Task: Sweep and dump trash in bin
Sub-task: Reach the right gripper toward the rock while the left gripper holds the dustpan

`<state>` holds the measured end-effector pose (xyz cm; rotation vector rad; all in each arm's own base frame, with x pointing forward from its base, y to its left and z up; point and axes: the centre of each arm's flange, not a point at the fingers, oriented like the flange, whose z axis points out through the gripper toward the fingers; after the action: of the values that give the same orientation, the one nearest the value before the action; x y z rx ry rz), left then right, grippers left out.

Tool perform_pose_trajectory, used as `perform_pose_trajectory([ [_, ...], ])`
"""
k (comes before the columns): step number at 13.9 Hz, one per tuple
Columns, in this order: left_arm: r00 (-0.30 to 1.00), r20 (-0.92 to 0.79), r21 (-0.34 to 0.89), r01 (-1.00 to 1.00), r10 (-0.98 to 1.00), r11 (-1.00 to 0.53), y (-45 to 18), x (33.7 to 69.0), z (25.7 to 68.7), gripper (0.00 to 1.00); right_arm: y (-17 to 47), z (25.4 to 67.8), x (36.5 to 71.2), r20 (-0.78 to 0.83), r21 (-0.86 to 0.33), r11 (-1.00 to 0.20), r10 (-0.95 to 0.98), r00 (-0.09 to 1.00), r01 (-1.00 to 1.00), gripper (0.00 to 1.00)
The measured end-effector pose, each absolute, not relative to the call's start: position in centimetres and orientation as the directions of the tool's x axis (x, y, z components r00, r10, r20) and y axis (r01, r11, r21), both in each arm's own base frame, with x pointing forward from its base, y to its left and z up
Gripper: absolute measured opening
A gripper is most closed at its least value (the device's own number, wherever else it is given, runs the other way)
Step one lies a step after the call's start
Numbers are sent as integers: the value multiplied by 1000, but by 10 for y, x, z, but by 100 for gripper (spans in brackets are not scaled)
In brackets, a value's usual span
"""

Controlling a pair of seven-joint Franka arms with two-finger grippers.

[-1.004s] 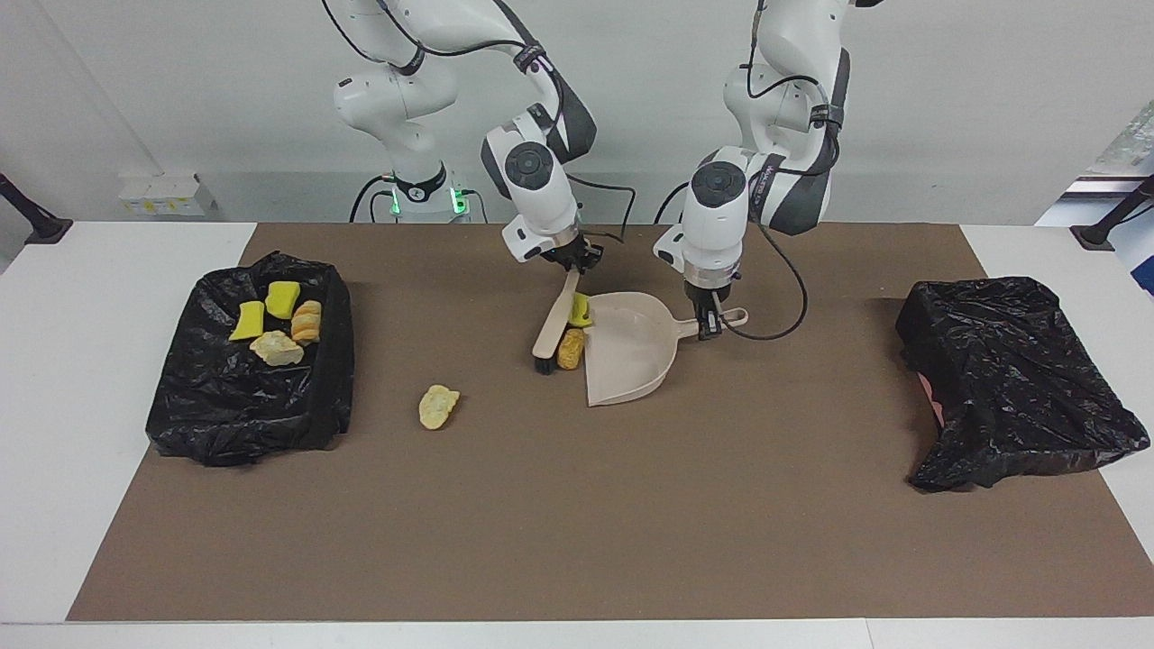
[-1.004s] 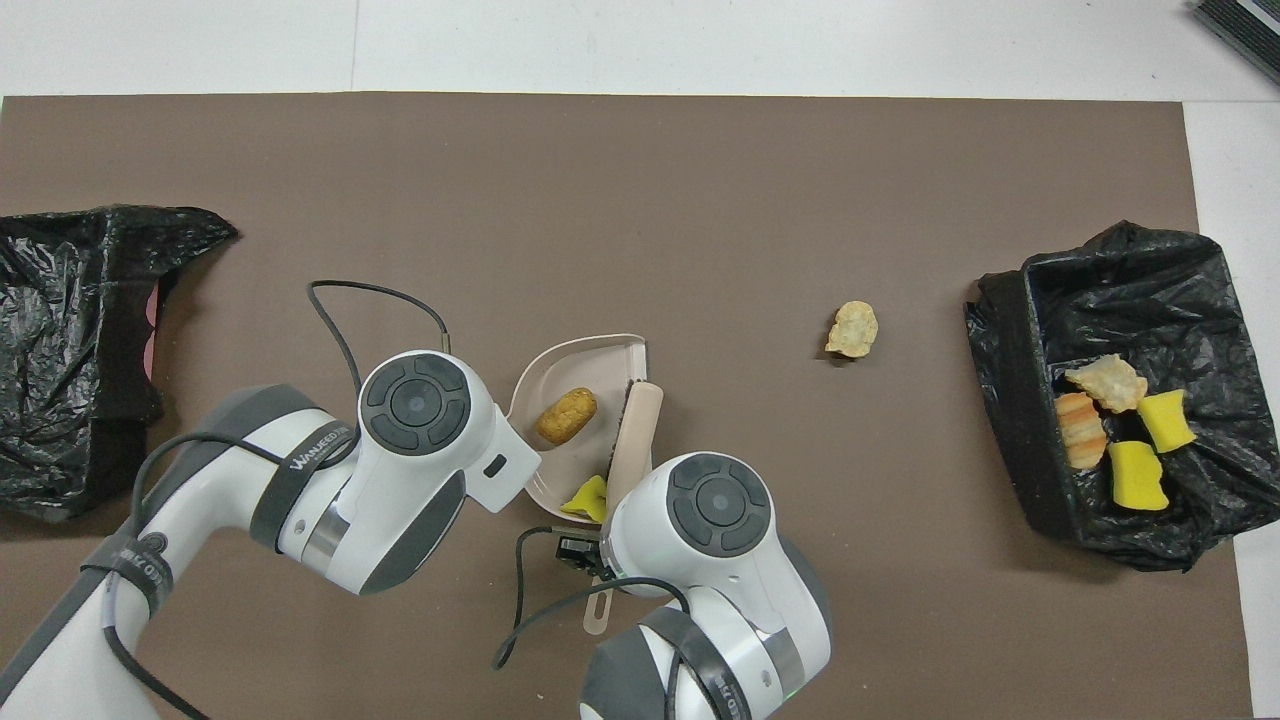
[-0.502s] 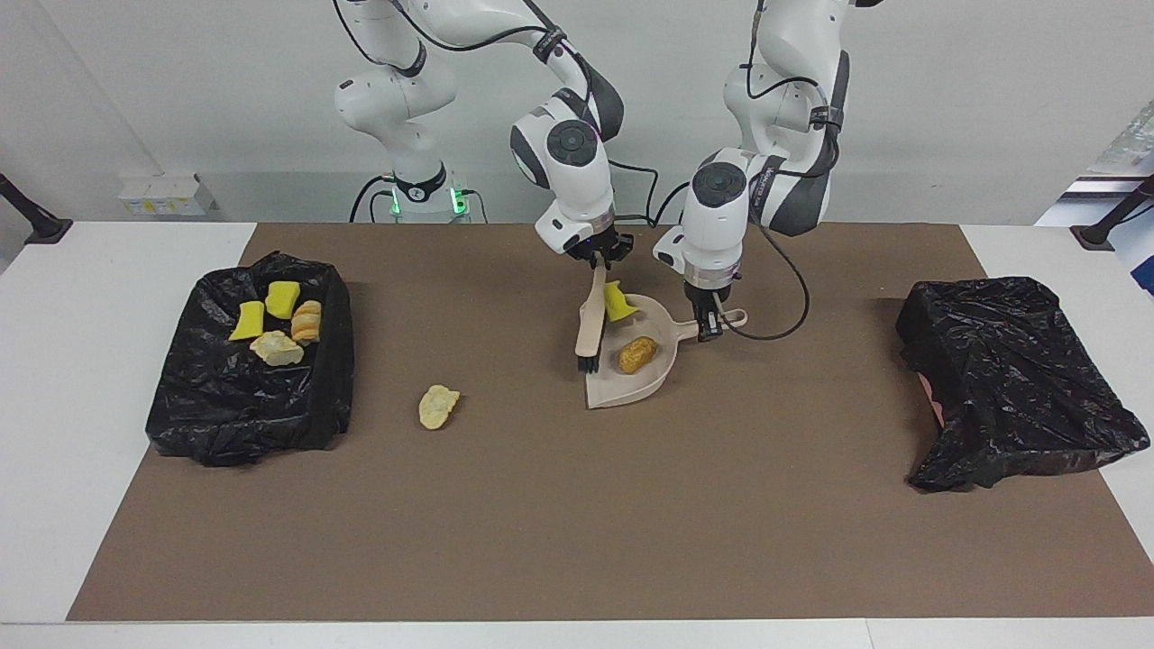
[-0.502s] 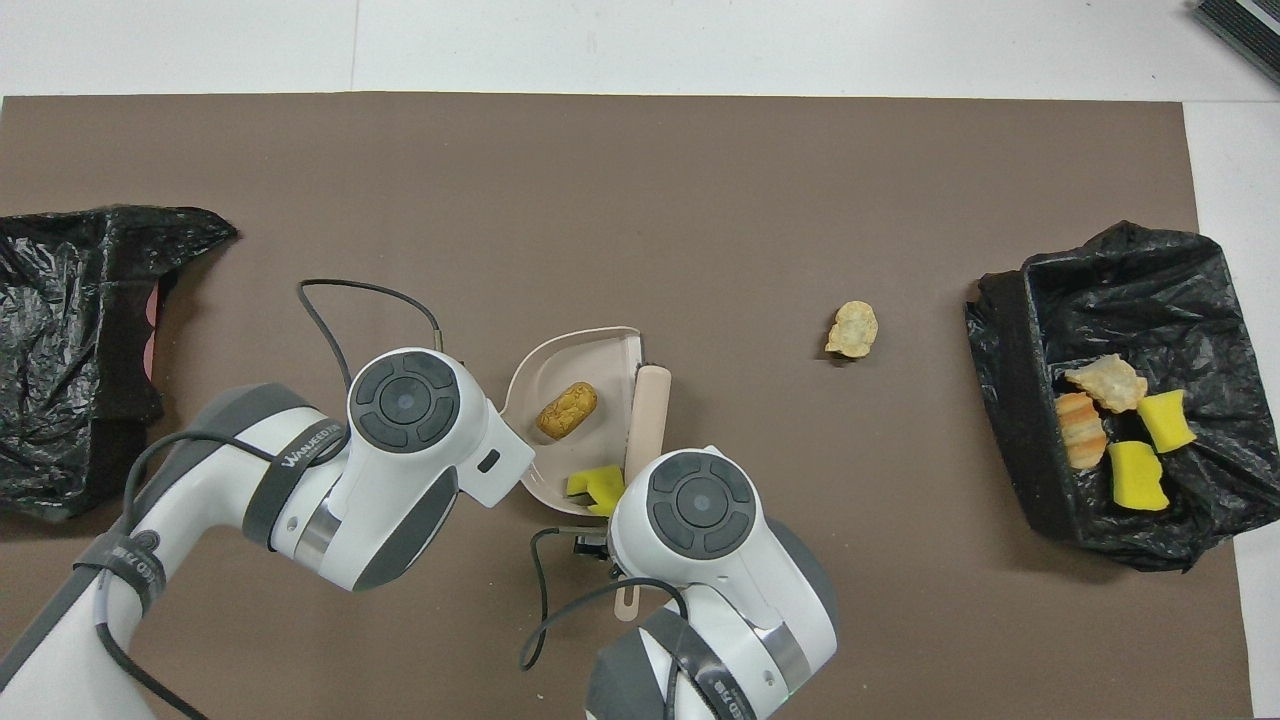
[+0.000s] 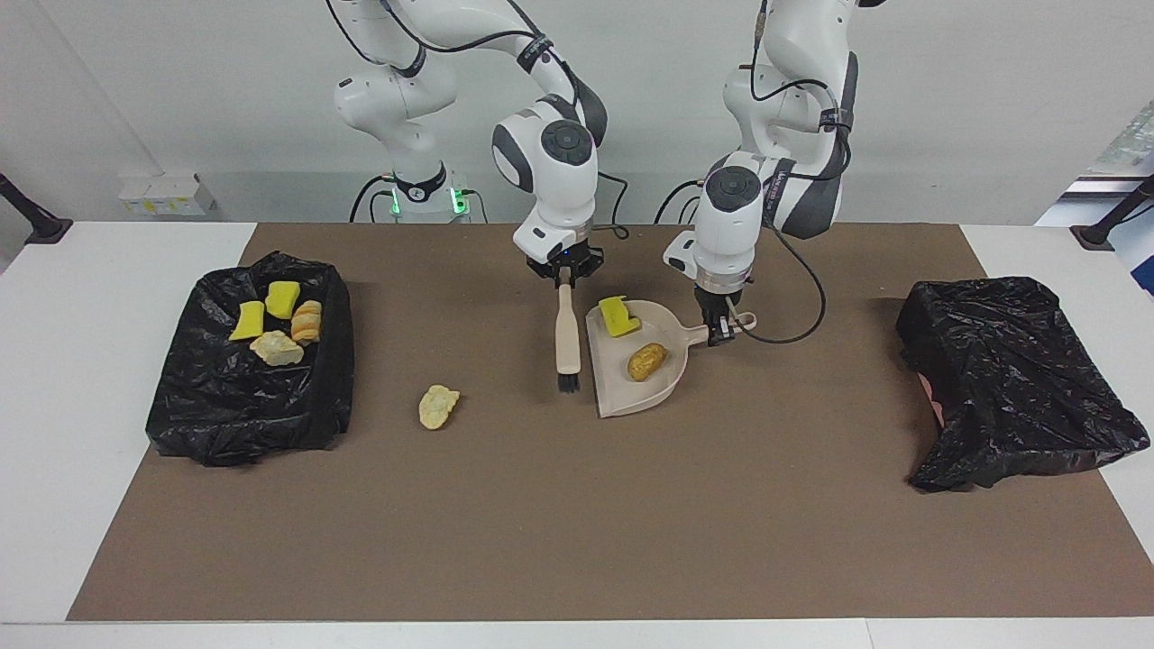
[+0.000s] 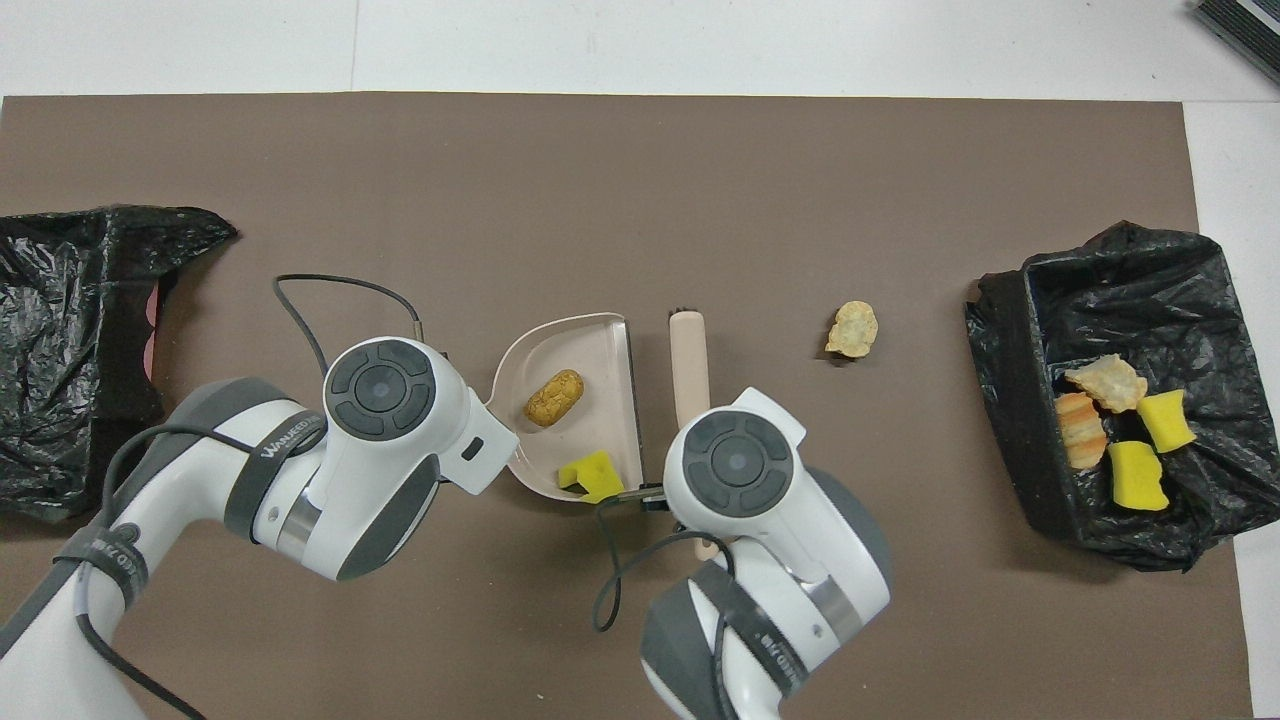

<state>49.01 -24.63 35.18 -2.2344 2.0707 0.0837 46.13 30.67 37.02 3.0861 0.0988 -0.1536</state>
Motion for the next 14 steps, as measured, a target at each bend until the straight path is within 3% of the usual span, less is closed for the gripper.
perform_pose_trajectory([
  [6, 165, -60, -23, -986, -984, -164, -233, 520, 358, 32, 190, 399, 565, -228, 226, -967, 64, 971, 116, 26],
  [10, 194, -55, 15, -981, -980, -195, -244, 543, 379, 32, 124, 380, 590, -286, 247, -960, 61, 956, 135, 26],
  [14, 178, -60, 23, -983, -982, -180, -275, 533, 377, 32, 92, 361, 597, -330, 225, -963, 67, 942, 147, 26],
])
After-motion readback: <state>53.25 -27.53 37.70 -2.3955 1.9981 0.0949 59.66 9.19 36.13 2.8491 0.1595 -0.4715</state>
